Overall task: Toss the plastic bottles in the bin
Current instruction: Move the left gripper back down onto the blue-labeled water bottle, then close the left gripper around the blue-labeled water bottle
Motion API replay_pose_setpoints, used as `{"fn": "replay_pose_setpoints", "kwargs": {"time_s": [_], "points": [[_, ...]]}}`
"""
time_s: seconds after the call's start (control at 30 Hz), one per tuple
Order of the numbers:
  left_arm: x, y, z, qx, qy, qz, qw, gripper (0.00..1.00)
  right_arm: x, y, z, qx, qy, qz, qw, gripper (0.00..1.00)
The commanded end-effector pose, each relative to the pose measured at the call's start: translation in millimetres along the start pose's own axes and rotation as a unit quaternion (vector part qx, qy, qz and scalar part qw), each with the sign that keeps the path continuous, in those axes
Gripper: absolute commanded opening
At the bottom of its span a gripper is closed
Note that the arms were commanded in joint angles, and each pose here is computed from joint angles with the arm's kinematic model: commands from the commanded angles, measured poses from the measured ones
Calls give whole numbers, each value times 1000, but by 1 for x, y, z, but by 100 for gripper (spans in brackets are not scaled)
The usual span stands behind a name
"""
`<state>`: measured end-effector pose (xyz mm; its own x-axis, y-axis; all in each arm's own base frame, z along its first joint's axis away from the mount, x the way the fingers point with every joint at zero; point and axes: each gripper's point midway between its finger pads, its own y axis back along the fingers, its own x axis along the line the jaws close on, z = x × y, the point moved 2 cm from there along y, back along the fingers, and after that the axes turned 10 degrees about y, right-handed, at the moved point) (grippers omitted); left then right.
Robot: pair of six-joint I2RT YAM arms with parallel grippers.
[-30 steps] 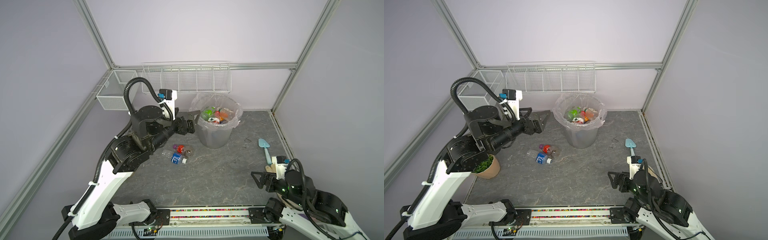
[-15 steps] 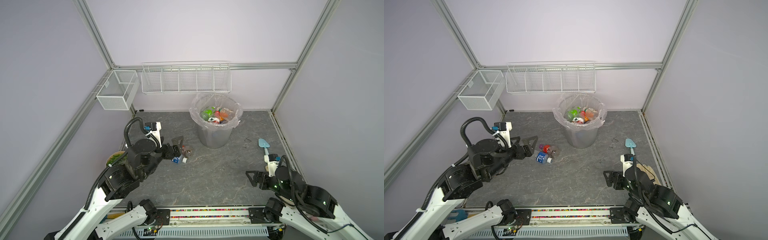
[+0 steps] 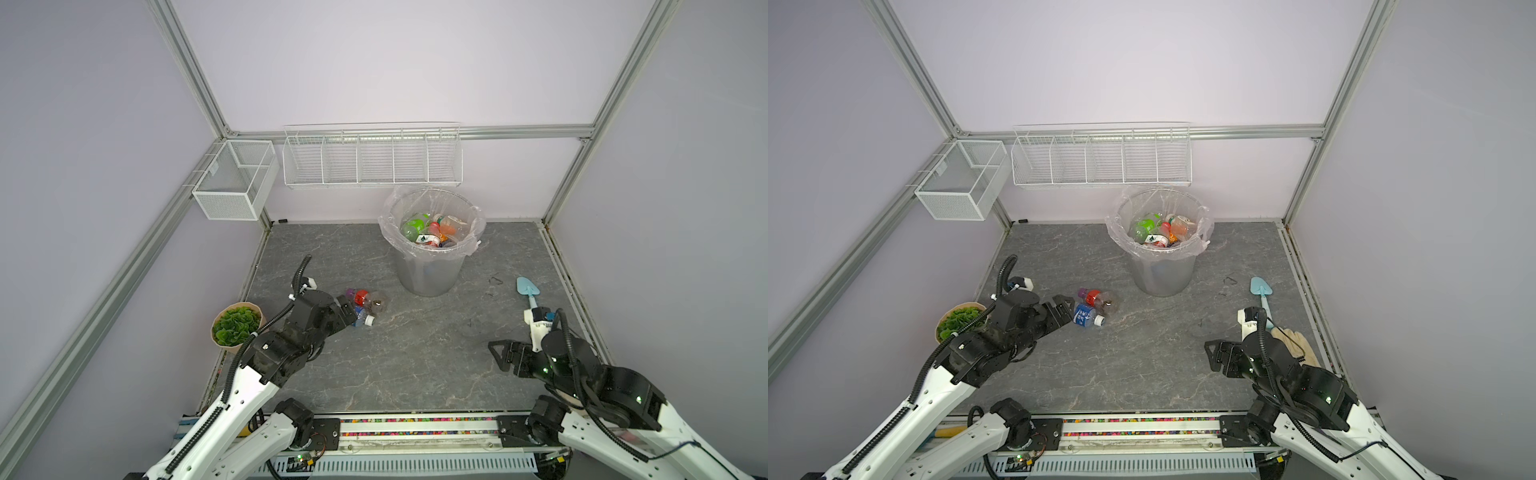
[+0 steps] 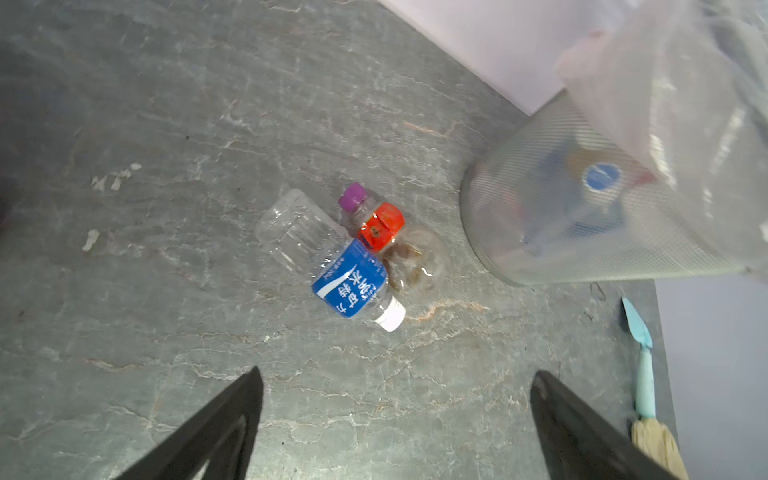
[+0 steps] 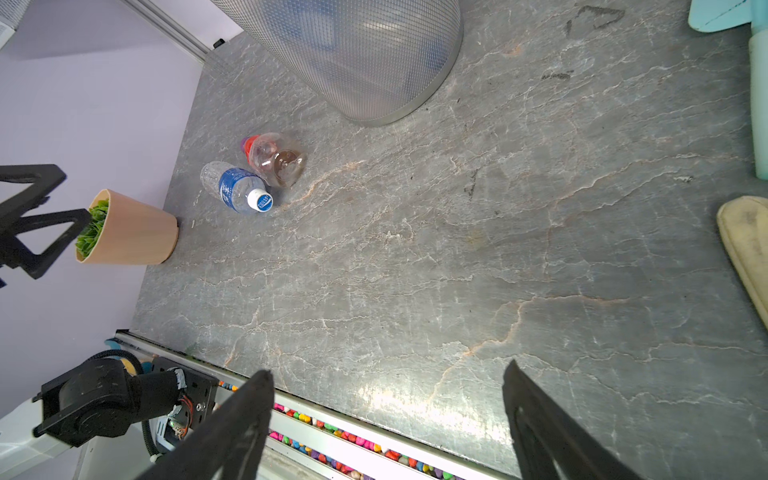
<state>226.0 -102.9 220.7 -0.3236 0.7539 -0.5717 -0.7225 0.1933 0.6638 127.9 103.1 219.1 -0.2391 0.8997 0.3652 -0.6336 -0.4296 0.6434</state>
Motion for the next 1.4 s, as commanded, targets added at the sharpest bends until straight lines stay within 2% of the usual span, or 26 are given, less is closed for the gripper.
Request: {"fn": "replay_pose_setpoints", "kwargs": {"time_s": [0.0, 0.13, 0.47, 0.67, 0.83, 1.0, 1.17, 1.37], "points": [[11, -19, -9, 35, 72, 26, 996, 99, -8, -1, -6, 7, -11, -16, 1000, 88], [25, -33, -8, 22, 95, 75, 992, 99, -9, -1, -8, 7, -14, -17, 1000, 88], [38, -66, -7, 36, 171, 134, 975, 99, -9, -4, -8, 10, -14, -21, 1000, 88], [40, -87, -5, 50, 183, 163, 968, 99, -11, -4, -10, 10, -13, -24, 1000, 88], [36, -108, -8, 76, 210, 155, 962, 99, -13, -3, -11, 9, -14, -26, 1000, 88], [35, -123, -7, 83, 215, 177, 957, 99, -15, -1, -11, 5, -15, -28, 999, 88], [44, -137, -9, 101, 218, 239, 941, 99, -16, -1, -11, 3, -15, -29, 999, 88], [50, -162, -26, 159, 217, 282, 921, 100, -15, -1, -10, 4, -16, -30, 999, 88]]}}
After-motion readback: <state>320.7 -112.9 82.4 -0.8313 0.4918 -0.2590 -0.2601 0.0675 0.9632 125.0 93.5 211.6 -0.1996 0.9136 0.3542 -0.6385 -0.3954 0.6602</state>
